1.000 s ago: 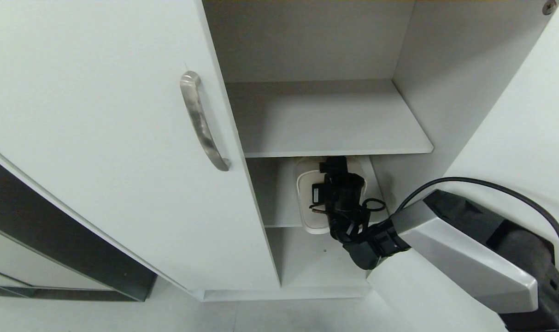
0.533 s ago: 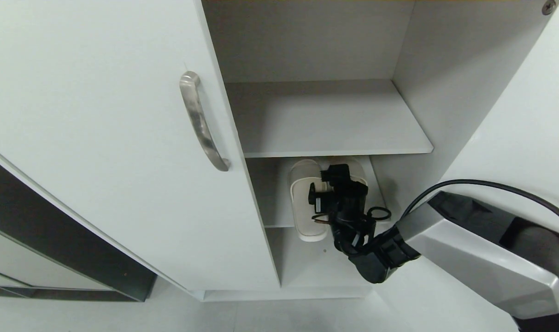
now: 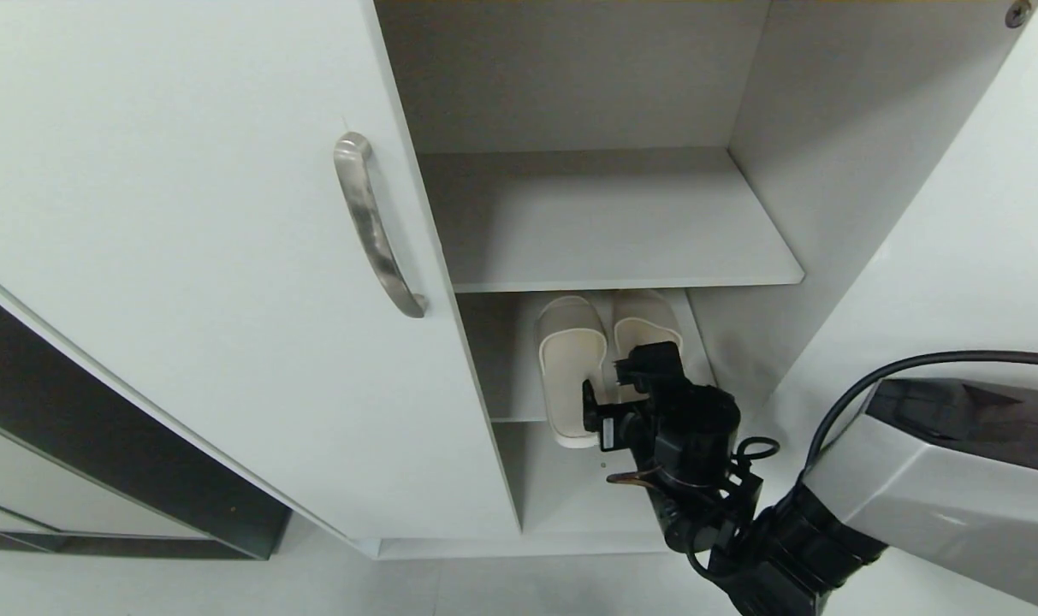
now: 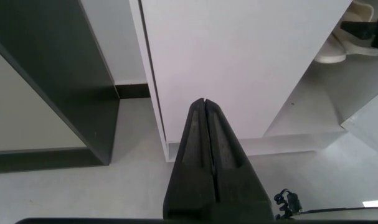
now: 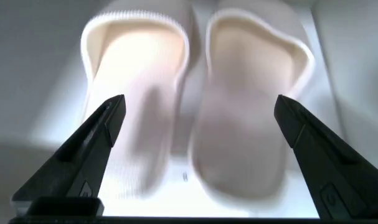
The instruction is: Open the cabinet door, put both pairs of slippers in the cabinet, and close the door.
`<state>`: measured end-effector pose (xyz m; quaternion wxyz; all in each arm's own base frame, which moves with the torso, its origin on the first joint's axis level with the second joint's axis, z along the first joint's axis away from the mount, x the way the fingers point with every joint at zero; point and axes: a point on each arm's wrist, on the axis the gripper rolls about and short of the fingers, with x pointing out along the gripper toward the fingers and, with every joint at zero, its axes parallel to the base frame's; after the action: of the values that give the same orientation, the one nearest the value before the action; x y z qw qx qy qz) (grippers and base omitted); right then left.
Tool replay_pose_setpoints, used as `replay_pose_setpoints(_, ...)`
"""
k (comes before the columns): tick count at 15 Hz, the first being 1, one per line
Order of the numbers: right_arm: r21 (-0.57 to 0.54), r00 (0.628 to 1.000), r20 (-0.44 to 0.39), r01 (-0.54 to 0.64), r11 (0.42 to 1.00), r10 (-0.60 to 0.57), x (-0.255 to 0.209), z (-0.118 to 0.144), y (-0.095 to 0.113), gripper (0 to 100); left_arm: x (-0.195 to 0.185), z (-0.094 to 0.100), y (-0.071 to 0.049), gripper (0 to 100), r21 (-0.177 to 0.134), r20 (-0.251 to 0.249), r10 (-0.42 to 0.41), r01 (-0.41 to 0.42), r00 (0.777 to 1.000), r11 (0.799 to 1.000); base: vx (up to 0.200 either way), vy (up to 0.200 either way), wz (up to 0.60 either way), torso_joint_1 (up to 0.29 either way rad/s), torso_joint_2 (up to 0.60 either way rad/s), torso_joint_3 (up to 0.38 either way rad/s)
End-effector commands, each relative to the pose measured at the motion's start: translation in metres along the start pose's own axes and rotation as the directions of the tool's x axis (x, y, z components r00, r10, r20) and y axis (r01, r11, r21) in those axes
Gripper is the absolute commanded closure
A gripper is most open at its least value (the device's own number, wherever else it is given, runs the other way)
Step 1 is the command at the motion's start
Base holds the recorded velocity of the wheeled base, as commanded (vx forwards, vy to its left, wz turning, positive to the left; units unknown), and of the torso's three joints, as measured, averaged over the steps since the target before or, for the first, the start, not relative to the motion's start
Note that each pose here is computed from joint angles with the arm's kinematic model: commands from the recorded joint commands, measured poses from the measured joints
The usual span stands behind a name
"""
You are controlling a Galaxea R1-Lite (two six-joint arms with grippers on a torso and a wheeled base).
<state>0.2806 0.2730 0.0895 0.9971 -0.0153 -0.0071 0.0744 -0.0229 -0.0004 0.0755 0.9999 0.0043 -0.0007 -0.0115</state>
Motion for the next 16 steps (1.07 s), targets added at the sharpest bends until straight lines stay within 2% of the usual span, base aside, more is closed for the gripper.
replay_pose_setpoints(1, 0.004, 0.999, 0.006, -0.032, 0.999, 0.032, -0.0206, 0.0092, -0.0003, 0, 0.0001, 0.0000, 0.0000, 100, 0.001, -0.001, 0.000, 0.000, 1.000, 1.000, 0.000, 0.000, 0.00, 0.000, 0.00, 0.000)
replay_pose_setpoints(4, 0.007, 0.999, 0.010, -0.039, 0.999, 0.039, -0.0212, 0.0098, 0.0029, 0, 0.0001, 0.0000, 0.0000, 100, -0.001, -0.001, 0.000, 0.000, 1.000, 1.000, 0.000, 0.000, 0.00, 0.000, 0.00, 0.000)
replay_pose_setpoints(11, 0.003, 0.999, 0.005, -0.047, 0.999, 0.047, -0.0236, 0.0081, 0.0047, 0, 0.0001, 0.0000, 0.0000, 100, 0.001, -0.001, -0.002, 0.002, 1.000, 1.000, -0.200, 0.000, 0.00, 0.001, 0.00, 0.002)
replay_pose_setpoints(16, 0.005, 0.999, 0.007, -0.047, 0.999, 0.047, -0.0239, 0.0085, 0.0044, 0, 0.0001, 0.0000, 0.0000, 100, 0.001, -0.001, -0.002, 0.002, 1.000, 1.000, 0.000, 0.000, 0.00, 0.000, 0.00, 0.000)
